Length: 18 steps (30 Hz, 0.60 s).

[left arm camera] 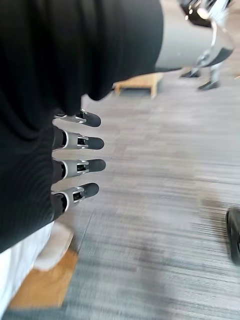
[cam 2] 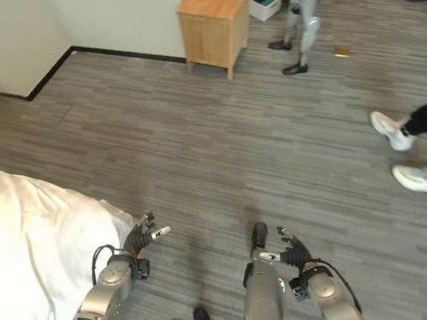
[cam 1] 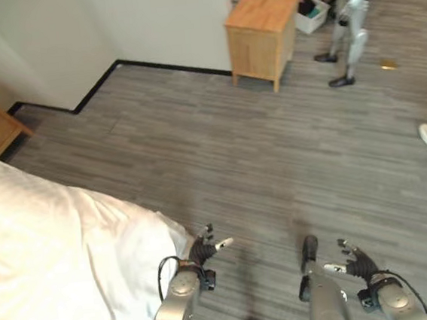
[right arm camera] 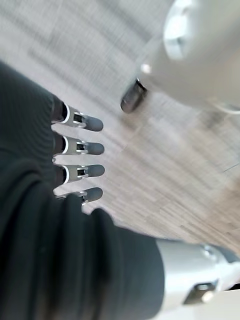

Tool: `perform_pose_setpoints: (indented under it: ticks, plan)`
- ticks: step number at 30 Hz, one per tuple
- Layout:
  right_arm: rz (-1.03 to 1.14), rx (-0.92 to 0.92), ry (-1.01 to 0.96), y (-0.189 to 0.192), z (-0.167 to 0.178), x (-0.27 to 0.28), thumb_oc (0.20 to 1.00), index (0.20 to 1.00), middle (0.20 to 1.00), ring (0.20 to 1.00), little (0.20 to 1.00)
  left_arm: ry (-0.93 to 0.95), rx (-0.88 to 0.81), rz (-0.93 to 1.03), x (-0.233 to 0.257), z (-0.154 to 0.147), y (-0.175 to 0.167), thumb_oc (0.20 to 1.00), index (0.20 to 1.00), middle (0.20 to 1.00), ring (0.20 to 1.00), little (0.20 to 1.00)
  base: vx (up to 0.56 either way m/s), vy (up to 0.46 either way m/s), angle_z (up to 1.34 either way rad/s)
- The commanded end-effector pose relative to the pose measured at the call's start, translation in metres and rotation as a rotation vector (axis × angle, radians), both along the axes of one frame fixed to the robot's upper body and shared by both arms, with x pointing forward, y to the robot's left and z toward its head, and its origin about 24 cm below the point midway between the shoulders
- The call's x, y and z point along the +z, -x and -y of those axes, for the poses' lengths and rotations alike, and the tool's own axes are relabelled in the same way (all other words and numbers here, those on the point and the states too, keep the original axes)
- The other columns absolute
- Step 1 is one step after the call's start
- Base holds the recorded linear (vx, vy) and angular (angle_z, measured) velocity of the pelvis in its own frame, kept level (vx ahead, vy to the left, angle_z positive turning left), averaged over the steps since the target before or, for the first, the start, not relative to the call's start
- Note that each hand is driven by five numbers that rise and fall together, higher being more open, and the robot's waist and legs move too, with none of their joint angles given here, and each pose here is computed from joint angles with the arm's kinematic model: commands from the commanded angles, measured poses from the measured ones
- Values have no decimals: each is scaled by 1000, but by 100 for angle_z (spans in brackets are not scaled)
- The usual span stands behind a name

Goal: Making the bed.

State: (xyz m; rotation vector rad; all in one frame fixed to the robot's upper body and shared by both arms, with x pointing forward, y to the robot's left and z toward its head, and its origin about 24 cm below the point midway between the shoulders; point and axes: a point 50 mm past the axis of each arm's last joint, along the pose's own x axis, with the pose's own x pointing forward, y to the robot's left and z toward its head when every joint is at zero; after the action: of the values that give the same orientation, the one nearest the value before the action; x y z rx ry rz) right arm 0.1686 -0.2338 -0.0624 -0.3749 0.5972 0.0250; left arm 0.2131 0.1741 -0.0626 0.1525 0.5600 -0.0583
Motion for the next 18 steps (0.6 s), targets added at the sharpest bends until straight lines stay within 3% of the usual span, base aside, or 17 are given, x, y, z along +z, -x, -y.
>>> perform_pose_setpoints:
  ticks: [1,8,18]
  plan:
    - [113,-11,31,-13,16,24,1000,1000,1000,1000,1000,82,-36,153,25,20,-19,1000,1000,1000,1000,1000,342,-290,73]
    - [136,8,57,-20,22,32,1000,1000,1000,1000,1000,154,-66,173,35,29,-25,1000,1000,1000,1000,1000,269,-248,27]
    - [130,46,68,-23,11,29,1000,1000,1000,1000,1000,154,-72,155,32,37,-28,1000,1000,1000,1000,1000,501,167,19]
